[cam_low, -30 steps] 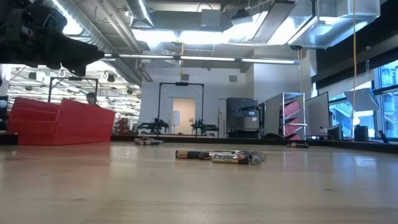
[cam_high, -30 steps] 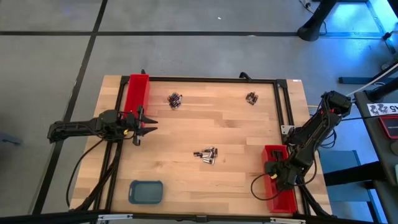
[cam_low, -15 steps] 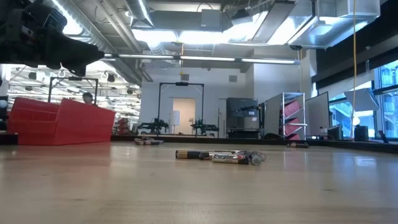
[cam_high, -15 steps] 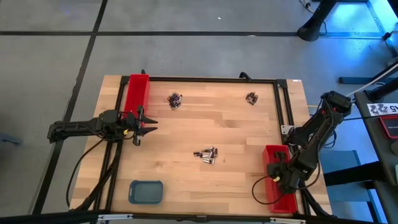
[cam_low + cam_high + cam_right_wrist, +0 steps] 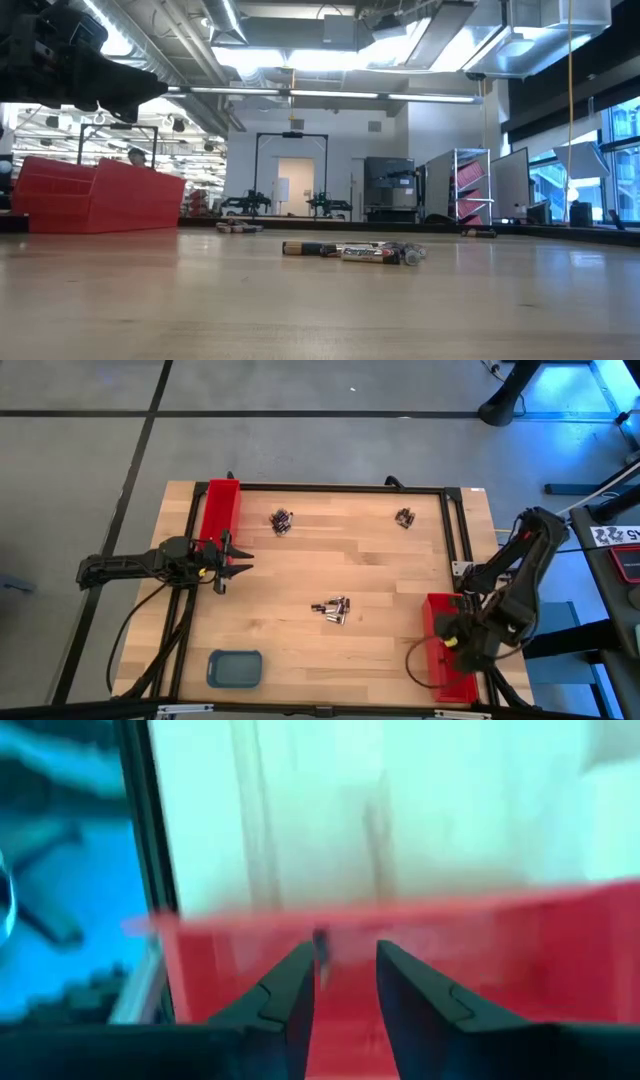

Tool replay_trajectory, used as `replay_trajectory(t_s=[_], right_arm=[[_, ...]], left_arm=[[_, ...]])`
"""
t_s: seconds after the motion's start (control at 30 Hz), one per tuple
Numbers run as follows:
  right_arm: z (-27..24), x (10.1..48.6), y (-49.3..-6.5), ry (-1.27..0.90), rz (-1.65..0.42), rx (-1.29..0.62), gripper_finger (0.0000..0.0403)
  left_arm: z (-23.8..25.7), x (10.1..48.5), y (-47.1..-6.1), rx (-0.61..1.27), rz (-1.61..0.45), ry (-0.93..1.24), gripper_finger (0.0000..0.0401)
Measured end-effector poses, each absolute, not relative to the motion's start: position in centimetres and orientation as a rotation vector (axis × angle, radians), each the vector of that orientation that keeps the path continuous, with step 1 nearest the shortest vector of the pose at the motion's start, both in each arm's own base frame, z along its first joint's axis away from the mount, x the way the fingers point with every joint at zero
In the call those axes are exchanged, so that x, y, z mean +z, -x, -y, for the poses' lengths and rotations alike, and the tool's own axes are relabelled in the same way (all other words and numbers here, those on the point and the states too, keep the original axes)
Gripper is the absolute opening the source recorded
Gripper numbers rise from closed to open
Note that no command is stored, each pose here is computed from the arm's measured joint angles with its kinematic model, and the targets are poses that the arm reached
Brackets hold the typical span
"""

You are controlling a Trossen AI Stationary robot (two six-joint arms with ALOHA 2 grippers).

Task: Sort batteries
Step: Put the small black battery into the bottom red bin

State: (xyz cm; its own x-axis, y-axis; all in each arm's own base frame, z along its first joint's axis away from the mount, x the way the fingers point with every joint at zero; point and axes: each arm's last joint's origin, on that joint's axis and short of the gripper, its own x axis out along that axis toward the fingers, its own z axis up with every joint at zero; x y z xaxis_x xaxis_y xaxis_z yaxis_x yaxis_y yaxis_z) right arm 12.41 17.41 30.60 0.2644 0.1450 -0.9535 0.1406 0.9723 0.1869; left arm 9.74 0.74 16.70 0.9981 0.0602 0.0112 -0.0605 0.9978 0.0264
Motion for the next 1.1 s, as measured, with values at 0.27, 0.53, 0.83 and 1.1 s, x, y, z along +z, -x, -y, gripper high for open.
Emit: replay_trajectory(t_s=[0.27, 0.53, 0.83, 1.1], right_arm=[[-13.6, 32.8, -17.0, -0.284, -1.019, -0.241, 0.0111], [-8.8, 33.6, -22.1, -0.426, -0.812, -0.403, 0.0111], [-4.8, 30.6, -27.8, -0.624, -0.881, -0.455, 0.0167], [-5.4, 24.3, -32.2, -0.896, -1.106, -0.523, 0.0221]], left_arm=[[-0.7, 16.7, -9.7, 0.060, 0.010, -0.027, 0.0114], [-0.7, 16.7, -9.7, 0.061, 0.010, -0.027, 0.0114], [-0.7, 16.7, -9.7, 0.060, 0.010, -0.027, 0.0114], [-0.7, 16.7, -9.7, 0.060, 0.010, -0.027, 0.0114]])
